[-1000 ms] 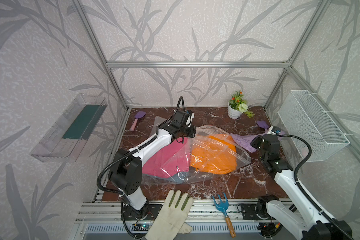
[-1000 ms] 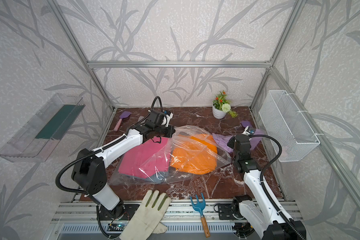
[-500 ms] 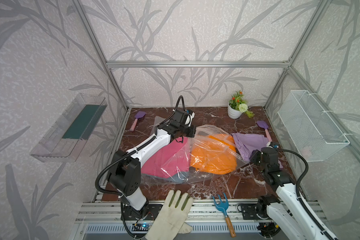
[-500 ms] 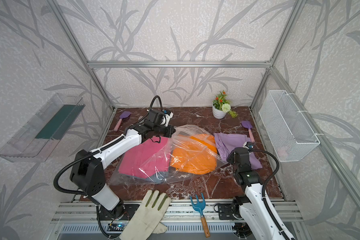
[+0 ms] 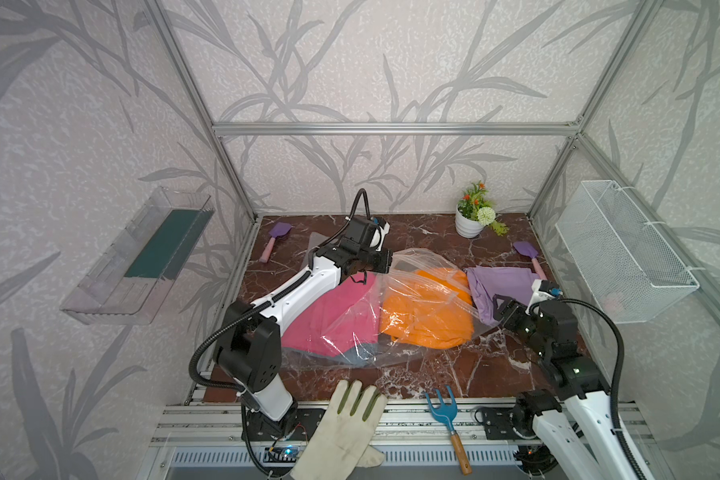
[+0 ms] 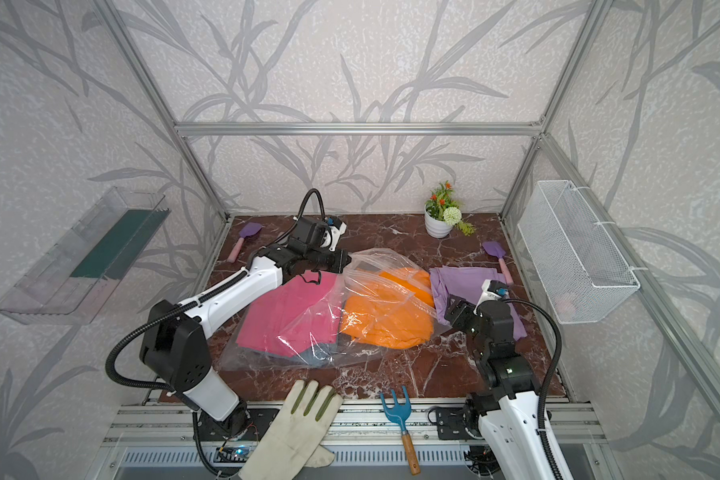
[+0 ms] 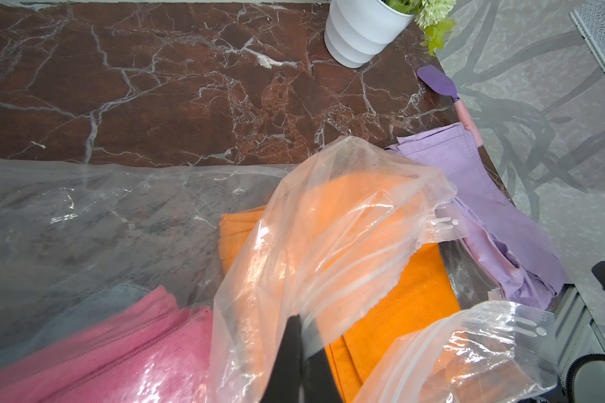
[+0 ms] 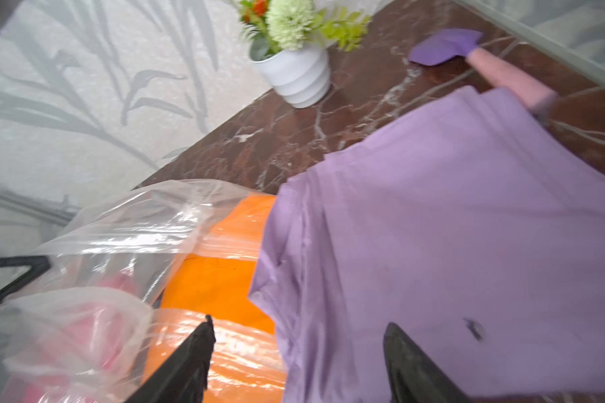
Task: Take the trousers out of the vacuum bag
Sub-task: Adjust the vacuum bag at the center of the board.
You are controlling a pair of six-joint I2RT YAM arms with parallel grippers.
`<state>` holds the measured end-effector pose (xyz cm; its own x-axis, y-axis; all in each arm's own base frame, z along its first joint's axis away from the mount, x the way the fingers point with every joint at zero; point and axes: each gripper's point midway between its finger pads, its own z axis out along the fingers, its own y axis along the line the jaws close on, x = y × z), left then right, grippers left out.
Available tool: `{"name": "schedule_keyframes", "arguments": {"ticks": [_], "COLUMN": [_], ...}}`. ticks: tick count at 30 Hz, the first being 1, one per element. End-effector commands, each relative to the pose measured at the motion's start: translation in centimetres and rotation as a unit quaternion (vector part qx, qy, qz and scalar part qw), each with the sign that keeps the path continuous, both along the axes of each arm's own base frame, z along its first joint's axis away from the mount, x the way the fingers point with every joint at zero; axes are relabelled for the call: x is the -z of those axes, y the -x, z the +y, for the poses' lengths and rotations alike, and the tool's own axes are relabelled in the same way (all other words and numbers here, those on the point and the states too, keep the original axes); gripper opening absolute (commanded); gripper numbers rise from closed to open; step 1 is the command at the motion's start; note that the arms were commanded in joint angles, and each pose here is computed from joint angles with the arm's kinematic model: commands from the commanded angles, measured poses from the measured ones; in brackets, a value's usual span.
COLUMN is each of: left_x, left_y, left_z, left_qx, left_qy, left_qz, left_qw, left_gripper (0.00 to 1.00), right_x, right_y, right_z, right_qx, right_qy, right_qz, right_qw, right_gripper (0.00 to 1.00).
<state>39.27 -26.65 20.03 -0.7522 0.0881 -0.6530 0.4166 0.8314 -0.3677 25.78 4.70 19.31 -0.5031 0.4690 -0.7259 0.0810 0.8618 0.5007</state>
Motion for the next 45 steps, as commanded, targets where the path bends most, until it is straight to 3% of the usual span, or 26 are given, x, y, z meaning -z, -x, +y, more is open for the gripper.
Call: {"name": "schedule_keyframes", "arguments": {"ticks": [1,4,8,14,18,21,26,30,45], "left_x": [-3.6,-3.5,-3.3,-3.2,-3.2,-3.2,-3.3,-3.1,-2.5], "left_y": [-0.9,-0.8,-0.8,-0.8,-0.7,-0.7,-0.6,-0.6,-0.8], "left_z": [1.1,1.1,1.0,1.1,1.1,1.2,1.1,1.0,0.8], "left_qx": [-0.012,-0.012,-0.01,-0.011,-0.01,-0.011,-0.007,-0.007,-0.004], "left_qy": [0.008,0.007,0.007,0.006,0.006,0.005,0.007,0.008,0.003], "left_qz": [-0.042,-0.04,-0.036,-0.035,-0.036,-0.036,-0.036,-0.033,-0.023], "left_qw": [0.999,0.999,0.999,0.999,0.999,0.999,0.999,0.999,1.0], "left_gripper": [0.0,0.0,0.0,0.0,0.0,0.0,0.0,0.0,0.0], "right_x": [-2.1,-1.4,-1.0,0.1,1.0,1.4,1.2,0.5,-5.3], "right_y": [-1.0,-1.4,-2.1,-3.0,-3.6,-4.2,-4.9,-4.7,-3.0], "right_z": [5.5,8.7,11.4,13.7,14.0,14.0,14.5,15.7,24.3], "right_qx": [-0.159,-0.229,-0.259,-0.275,-0.263,-0.246,-0.232,-0.241,-0.35], "right_qy": [-0.012,0.006,0.013,0.027,0.045,0.046,0.063,0.071,0.001], "right_qz": [-0.025,-0.013,-0.018,-0.003,0.012,0.01,0.002,-0.014,-0.088], "right_qw": [0.987,0.973,0.966,0.961,0.964,0.968,0.971,0.968,0.933], "right_gripper": [0.78,0.82,0.89,0.89,0.83,0.7,0.24,0.0,0.0]}}
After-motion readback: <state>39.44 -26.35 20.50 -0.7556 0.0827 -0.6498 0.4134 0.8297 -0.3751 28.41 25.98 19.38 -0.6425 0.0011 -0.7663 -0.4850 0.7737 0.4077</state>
